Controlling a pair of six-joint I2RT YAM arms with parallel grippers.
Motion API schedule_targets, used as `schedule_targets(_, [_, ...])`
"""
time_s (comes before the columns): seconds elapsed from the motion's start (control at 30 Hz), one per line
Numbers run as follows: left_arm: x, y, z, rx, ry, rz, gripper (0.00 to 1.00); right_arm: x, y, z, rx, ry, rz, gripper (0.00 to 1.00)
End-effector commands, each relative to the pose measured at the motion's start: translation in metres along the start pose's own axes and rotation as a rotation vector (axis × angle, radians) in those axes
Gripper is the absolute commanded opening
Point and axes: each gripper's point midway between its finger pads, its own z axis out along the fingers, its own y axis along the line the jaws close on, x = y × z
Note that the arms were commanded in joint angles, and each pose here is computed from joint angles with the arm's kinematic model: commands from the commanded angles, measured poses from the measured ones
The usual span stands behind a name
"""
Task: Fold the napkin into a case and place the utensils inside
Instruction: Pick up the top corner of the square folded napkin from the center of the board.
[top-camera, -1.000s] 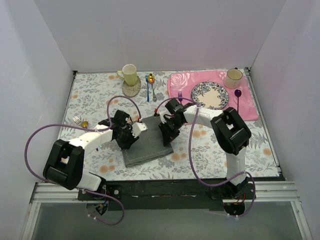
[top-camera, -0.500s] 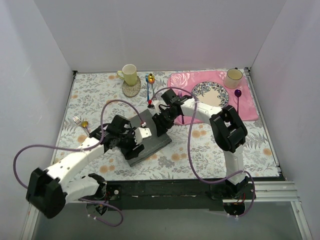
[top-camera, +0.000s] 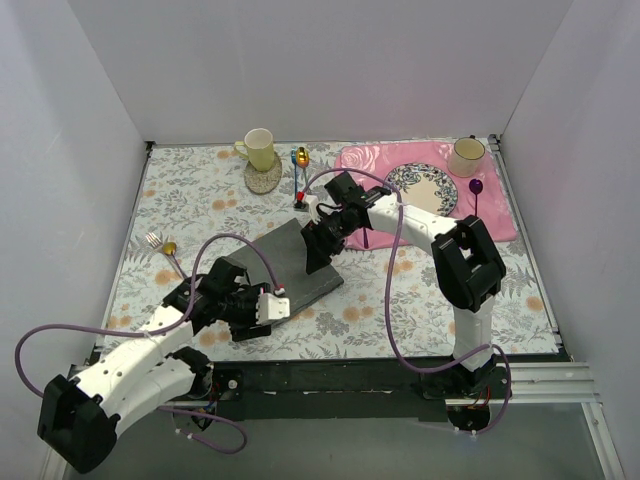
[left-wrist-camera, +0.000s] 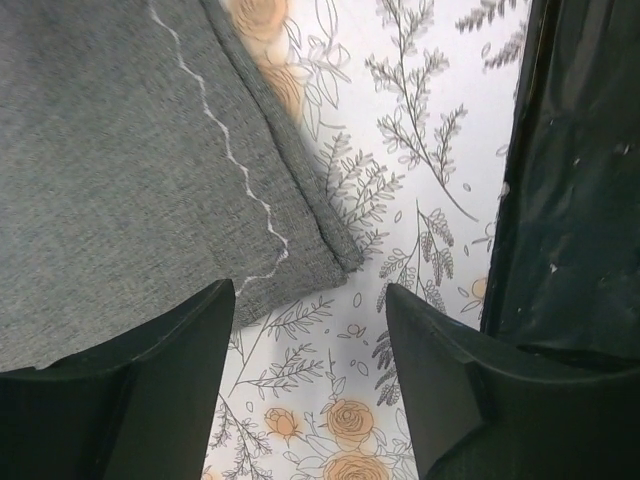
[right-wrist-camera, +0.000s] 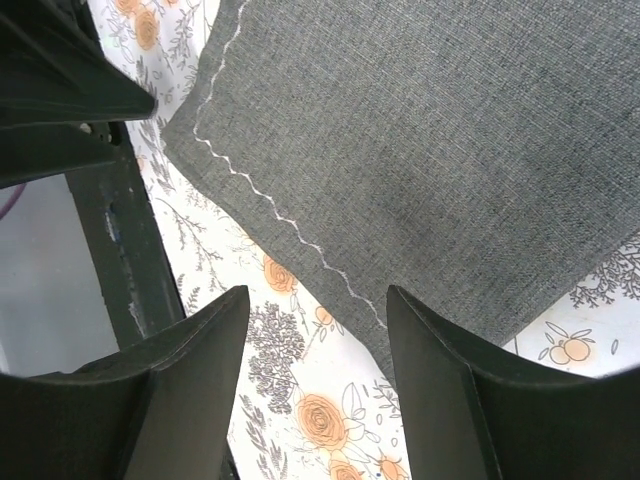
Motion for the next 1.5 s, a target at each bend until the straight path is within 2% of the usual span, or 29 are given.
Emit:
schedule_targets(0.0, [0.007, 0.011, 0.005, -0.02, 0.026, 0.12, 0.59, -0.006, 0.003, 0.002, -0.032, -0.021, 0.021, 0.66])
schedule_targets(0.23, [0.021, 0.009, 0.011, 0.003, 0.068, 0.235, 0.54, -0.01, -0.001, 0.004, -0.029, -0.017, 0.033, 0.66])
schedule_targets(0.4, [0.03, -0.005, 0.012, 0.083, 0.09, 0.266, 0.49, -0.009, -0.007, 0.003, -0.016, -0.017, 0.048, 0.66])
schedule_targets(0.5, [0.028, 0.0, 0.015, 0.063, 0.082, 0.286, 0.47, -0.009, -0.009, 0.002, -0.013, -0.019, 0.054, 0.66])
schedule_targets(0.67, [0.024, -0.005, 0.02, 0.097, 0.051, 0.269, 0.43, -0.014, -0.014, -0.001, -0.013, -0.037, 0.071, 0.66])
schedule_targets(1.03, [0.022, 0.004, 0.028, 0.065, 0.037, 0.321, 0.38, -0.013, -0.024, -0.006, -0.004, -0.044, 0.094, 0.66])
schedule_targets(1.27, [0.018, 0.002, 0.025, 0.066, 0.018, 0.308, 0.26, -0.008, -0.028, -0.008, -0.021, -0.046, 0.133, 0.66])
schedule_targets(1.47, [0.009, 0.003, 0.015, 0.061, 0.004, 0.308, 0.19, -0.008, -0.028, -0.009, -0.03, -0.049, 0.142, 0.66])
